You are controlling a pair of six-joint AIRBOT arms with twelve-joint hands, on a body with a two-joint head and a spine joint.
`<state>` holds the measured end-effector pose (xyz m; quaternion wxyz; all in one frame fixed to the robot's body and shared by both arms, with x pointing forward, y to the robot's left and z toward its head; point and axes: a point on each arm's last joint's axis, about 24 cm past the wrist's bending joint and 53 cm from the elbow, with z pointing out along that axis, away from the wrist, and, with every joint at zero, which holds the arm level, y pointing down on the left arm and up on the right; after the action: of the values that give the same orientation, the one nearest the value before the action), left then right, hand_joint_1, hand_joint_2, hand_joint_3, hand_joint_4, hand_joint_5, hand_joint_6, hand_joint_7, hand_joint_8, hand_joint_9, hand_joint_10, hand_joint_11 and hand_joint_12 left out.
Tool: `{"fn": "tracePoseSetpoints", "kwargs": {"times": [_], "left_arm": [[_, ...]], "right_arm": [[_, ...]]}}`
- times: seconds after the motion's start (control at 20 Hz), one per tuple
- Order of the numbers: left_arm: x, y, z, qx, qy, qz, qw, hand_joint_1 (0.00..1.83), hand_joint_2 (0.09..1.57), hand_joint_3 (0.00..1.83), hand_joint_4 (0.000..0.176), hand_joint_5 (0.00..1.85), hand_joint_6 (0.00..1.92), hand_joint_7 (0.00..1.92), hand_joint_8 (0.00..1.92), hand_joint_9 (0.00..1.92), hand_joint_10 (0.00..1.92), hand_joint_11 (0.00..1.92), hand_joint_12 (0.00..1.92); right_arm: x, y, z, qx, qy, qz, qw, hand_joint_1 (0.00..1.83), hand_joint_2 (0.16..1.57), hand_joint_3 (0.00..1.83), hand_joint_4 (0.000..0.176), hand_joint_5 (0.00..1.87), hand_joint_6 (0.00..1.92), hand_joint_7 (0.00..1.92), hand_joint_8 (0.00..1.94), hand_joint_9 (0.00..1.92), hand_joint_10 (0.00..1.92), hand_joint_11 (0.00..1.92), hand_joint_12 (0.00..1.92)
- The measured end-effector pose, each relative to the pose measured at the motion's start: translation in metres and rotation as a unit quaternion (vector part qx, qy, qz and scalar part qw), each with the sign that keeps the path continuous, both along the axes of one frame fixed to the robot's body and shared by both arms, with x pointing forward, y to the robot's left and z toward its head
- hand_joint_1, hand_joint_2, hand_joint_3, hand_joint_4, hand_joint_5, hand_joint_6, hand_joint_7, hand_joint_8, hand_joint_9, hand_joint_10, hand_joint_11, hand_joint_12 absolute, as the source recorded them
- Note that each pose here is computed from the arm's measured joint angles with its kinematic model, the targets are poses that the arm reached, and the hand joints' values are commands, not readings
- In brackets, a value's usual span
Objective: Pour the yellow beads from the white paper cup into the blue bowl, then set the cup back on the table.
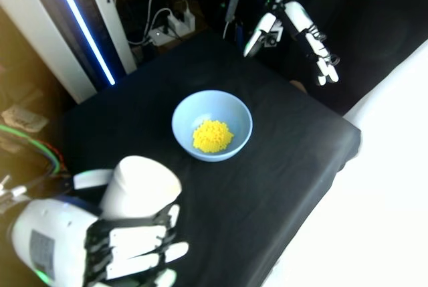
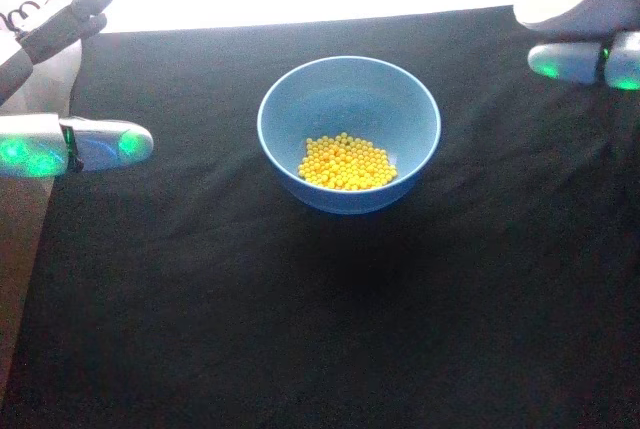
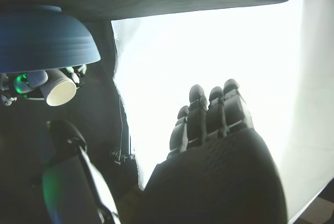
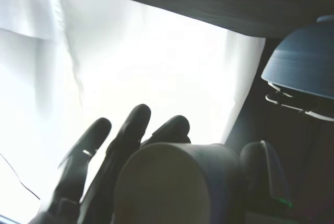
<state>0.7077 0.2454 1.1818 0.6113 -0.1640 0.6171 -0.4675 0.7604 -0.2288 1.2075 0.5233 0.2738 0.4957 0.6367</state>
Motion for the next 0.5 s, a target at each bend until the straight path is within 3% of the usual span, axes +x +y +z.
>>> {"fn": "tracePoseSetpoints", "kwargs": {"times": [0.1, 0.15, 0.2, 0.25, 0.3, 0.35, 0.4, 0.45, 0.5], "left_arm": [[0.000, 0.000, 0.000, 0.000, 0.000, 0.000, 1.0000, 0.56, 0.74, 0.01, 0.094, 0.00, 0.00, 0.23, 0.02, 0.00, 0.00, 0.00, 0.00], [0.000, 0.000, 0.000, 0.000, 0.000, 0.000, 1.0000, 0.56, 0.74, 0.00, 0.086, 0.00, 0.00, 0.24, 0.02, 0.00, 0.00, 0.00, 0.00], [0.000, 0.000, 0.000, 0.000, 0.000, 0.000, 1.0000, 0.55, 0.73, 0.00, 0.093, 0.00, 0.00, 0.24, 0.02, 0.00, 0.00, 0.00, 0.00], [0.000, 0.000, 0.000, 0.000, 0.000, 0.000, 1.0000, 0.55, 0.74, 0.00, 0.090, 0.00, 0.00, 0.24, 0.02, 0.00, 0.00, 0.00, 0.00], [0.000, 0.000, 0.000, -0.001, 0.000, 0.000, 1.0000, 0.55, 0.74, 0.00, 0.097, 0.00, 0.00, 0.24, 0.01, 0.00, 0.00, 0.00, 0.00], [0.000, 0.001, -0.001, -0.001, 0.002, 0.000, 1.0000, 0.55, 0.74, 0.00, 0.103, 0.00, 0.00, 0.24, 0.01, 0.00, 0.00, 0.00, 0.00], [0.000, 0.000, -0.001, -0.001, 0.002, 0.000, 1.0000, 0.54, 0.73, 0.00, 0.118, 0.00, 0.00, 0.24, 0.01, 0.00, 0.00, 0.00, 0.00], [0.000, 0.000, -0.001, -0.001, 0.001, 0.000, 1.0000, 0.54, 0.73, 0.00, 0.120, 0.00, 0.00, 0.24, 0.01, 0.00, 0.00, 0.00, 0.00], [0.000, 0.000, -0.001, -0.001, 0.002, 0.000, 1.0000, 0.54, 0.74, 0.00, 0.116, 0.00, 0.00, 0.23, 0.00, 0.00, 0.00, 0.00, 0.00]], "right_arm": [[-0.001, -0.006, -0.011, 0.002, 0.011, -0.008, 0.9999, 1.10, 1.13, 0.00, 0.000, 0.96, 1.02, 0.61, 0.00, 0.35, 0.00, 0.00, 1.03], [-0.001, -0.009, -0.015, 0.007, 0.015, -0.012, 0.9998, 1.09, 1.12, 0.00, 0.000, 0.98, 0.99, 0.48, 0.00, 0.21, 0.00, 0.00, 0.63], [-0.001, -0.011, -0.019, 0.015, 0.019, -0.017, 0.9996, 1.09, 1.10, 0.00, 0.022, 1.00, 0.94, 0.41, 0.00, 0.10, 0.00, 0.00, 0.24], [-0.002, -0.012, -0.021, 0.015, 0.021, -0.018, 0.9995, 1.07, 1.10, 0.00, 0.070, 1.01, 0.93, 0.35, 0.00, 0.05, 0.00, 0.00, 0.05], [-0.003, -0.011, -0.023, 0.015, 0.020, -0.017, 0.9995, 1.08, 1.08, 0.00, 0.082, 1.04, 0.88, 0.29, 0.00, 0.01, 0.00, 0.00, 0.01], [-0.003, -0.010, -0.025, 0.018, 0.022, -0.017, 0.9994, 1.09, 1.07, 0.00, 0.056, 1.08, 0.82, 0.23, 0.00, 0.00, 0.00, 0.00, 0.00], [-0.003, -0.009, -0.026, 0.021, 0.021, -0.016, 0.9994, 1.09, 1.06, 0.00, 0.085, 1.10, 0.78, 0.21, 0.00, 0.00, 0.00, 0.00, 0.00], [-0.003, -0.007, -0.027, 0.020, 0.022, -0.015, 0.9994, 1.09, 1.06, 0.00, 0.089, 1.11, 0.77, 0.18, 0.00, 0.00, 0.00, 0.00, 0.00], [-0.004, -0.007, -0.027, 0.021, 0.022, -0.015, 0.9994, 1.08, 1.06, 0.00, 0.110, 1.10, 0.78, 0.17, 0.00, 0.00, 0.00, 0.00, 0.00]]}}
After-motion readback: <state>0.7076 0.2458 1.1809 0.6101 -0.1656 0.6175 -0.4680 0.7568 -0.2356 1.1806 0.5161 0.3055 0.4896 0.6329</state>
